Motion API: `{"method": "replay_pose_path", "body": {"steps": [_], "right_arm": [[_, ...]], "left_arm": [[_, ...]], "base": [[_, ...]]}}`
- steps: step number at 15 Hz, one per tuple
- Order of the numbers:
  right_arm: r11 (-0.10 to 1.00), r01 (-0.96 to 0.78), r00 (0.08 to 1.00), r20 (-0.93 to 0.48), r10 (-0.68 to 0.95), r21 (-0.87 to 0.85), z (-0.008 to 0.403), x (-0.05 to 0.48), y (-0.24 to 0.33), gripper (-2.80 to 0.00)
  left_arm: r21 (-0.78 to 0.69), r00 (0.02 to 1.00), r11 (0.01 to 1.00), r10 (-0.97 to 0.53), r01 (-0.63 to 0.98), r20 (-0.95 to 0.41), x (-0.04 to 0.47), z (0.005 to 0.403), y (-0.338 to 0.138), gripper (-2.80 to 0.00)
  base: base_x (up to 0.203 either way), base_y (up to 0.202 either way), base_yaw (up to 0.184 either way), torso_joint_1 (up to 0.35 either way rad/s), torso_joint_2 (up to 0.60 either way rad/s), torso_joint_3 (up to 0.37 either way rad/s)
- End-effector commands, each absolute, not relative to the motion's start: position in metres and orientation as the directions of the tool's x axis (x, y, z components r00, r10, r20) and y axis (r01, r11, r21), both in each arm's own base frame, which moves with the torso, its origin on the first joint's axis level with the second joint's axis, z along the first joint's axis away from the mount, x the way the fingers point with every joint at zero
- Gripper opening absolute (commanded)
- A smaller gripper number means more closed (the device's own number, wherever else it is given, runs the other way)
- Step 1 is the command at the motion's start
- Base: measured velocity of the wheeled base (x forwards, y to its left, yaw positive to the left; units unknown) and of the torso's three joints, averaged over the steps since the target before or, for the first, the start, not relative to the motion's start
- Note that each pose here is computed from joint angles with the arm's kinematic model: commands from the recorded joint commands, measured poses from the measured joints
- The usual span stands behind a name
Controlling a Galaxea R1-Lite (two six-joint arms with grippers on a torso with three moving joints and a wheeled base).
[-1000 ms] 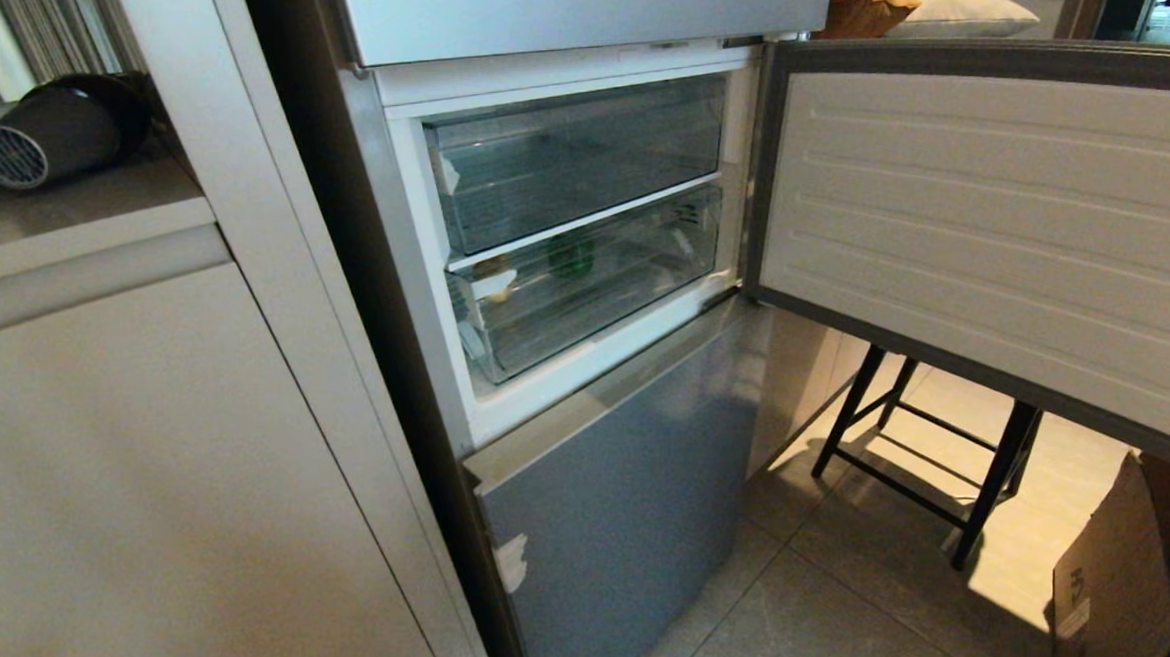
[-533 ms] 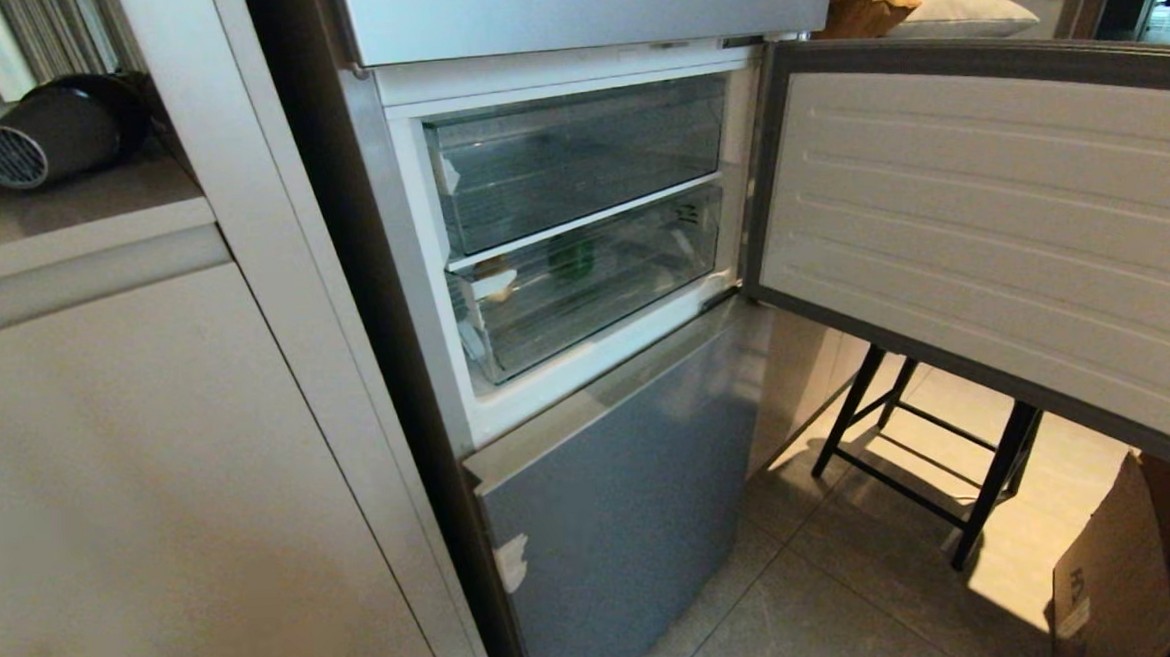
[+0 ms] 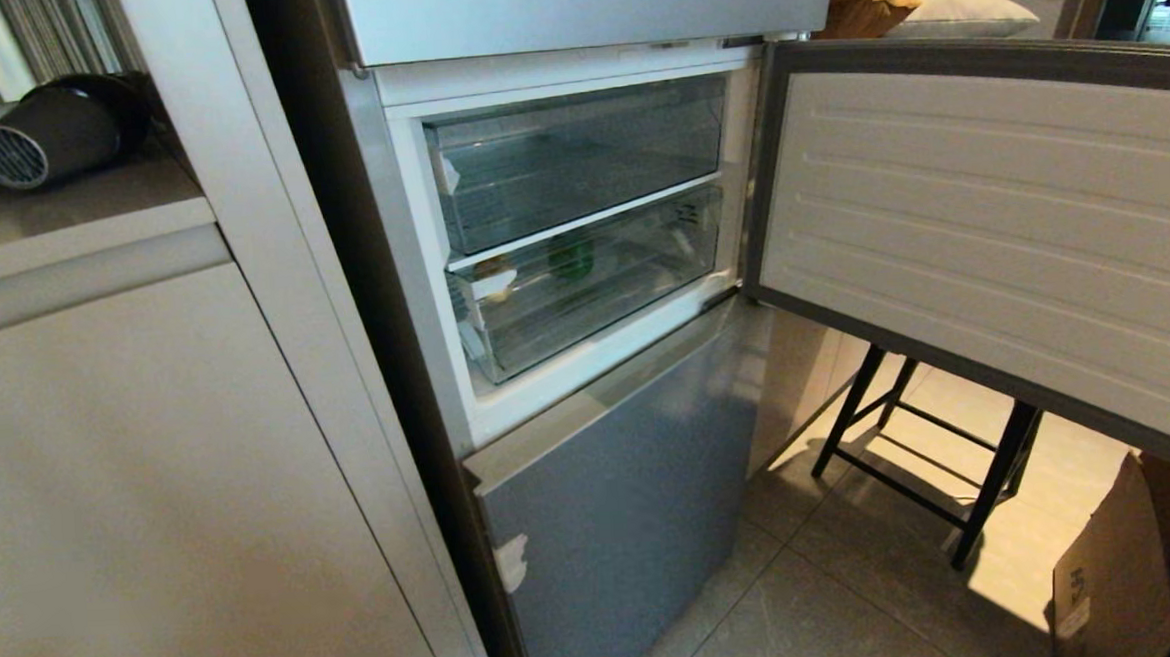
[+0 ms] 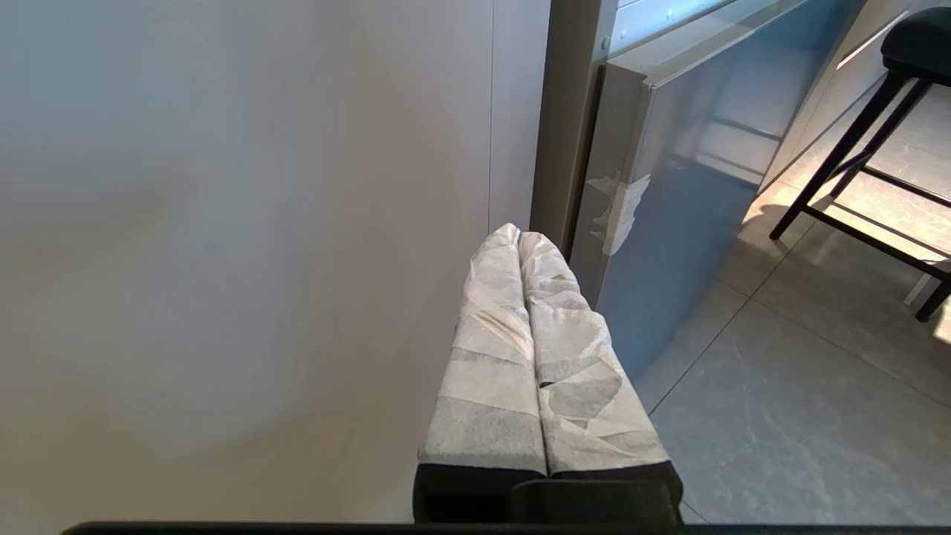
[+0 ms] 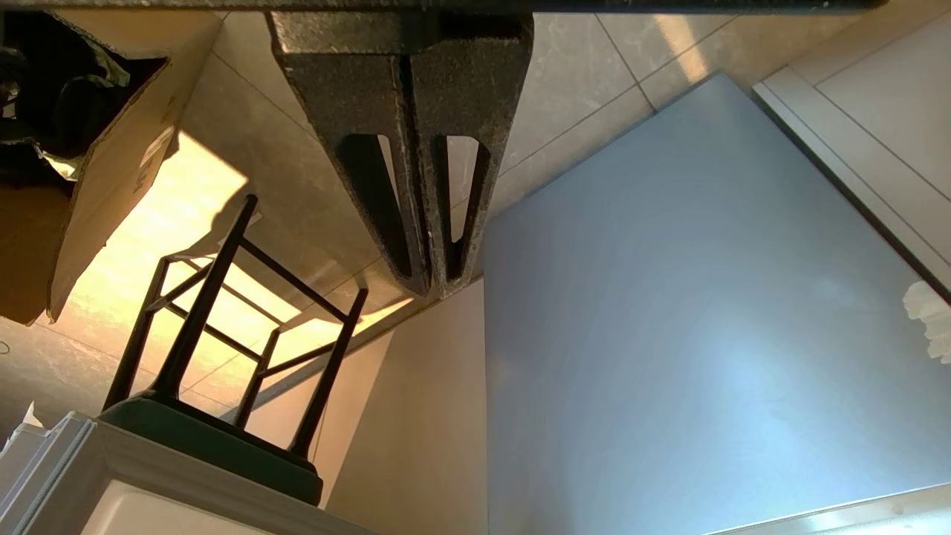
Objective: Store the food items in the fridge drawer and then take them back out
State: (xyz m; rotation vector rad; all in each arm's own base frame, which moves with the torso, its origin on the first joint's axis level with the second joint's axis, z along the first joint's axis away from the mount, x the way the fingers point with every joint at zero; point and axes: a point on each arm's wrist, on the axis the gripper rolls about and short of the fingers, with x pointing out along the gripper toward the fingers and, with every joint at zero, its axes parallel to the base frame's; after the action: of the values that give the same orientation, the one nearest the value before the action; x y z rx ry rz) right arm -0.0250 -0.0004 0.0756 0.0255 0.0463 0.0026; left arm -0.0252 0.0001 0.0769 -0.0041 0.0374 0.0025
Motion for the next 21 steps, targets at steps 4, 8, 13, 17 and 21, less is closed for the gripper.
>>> {"method": "replay_pose_path", "body": {"steps": [4, 8, 13, 17, 21], "right_arm": [[1.0, -0.002, 0.999, -0.046, 0.003, 0.026, 0.0756, -0.0251, -0.0004, -2.8], [1.0, 0.0, 0.999, -0.044, 0.002, 0.026, 0.0755, -0.0252, -0.0003, -2.8], [1.0, 0.0, 0.999, -0.046, 0.002, 0.026, 0.0756, -0.0251, -0.0003, -2.8], [1.0, 0.0, 0.999, -0.046, 0.002, 0.024, 0.0756, -0.0251, -0.0003, -2.8], [1.0, 0.0, 0.999, -0.046, 0.002, 0.026, 0.0756, -0.0251, -0.0003, -2.8]], "left_arm": [[-0.004, 0.999, 1.0, 0.003, -0.003, -0.038, -0.0251, 0.0766, 0.0001, -2.8], [-0.004, 0.999, 1.0, 0.003, -0.003, -0.037, -0.0253, 0.077, 0.0001, -2.8], [-0.004, 0.999, 1.0, 0.003, -0.003, -0.038, -0.0251, 0.0766, 0.0001, -2.8], [-0.004, 0.999, 1.0, 0.003, -0.003, -0.037, -0.0253, 0.077, 0.0001, -2.8], [-0.004, 0.999, 1.0, 0.003, -0.003, -0.038, -0.0252, 0.0766, 0.0001, -2.8]], "base": [[0.0, 0.0, 0.0, 0.0, 0.0, 0.0], [0.0, 0.0, 0.0, 0.0, 0.0, 0.0], [0.0, 0.0, 0.0, 0.0, 0.0, 0.0], [0.0, 0.0, 0.0, 0.0, 0.0, 0.0], [0.0, 0.0, 0.0, 0.0, 0.0, 0.0]]}}
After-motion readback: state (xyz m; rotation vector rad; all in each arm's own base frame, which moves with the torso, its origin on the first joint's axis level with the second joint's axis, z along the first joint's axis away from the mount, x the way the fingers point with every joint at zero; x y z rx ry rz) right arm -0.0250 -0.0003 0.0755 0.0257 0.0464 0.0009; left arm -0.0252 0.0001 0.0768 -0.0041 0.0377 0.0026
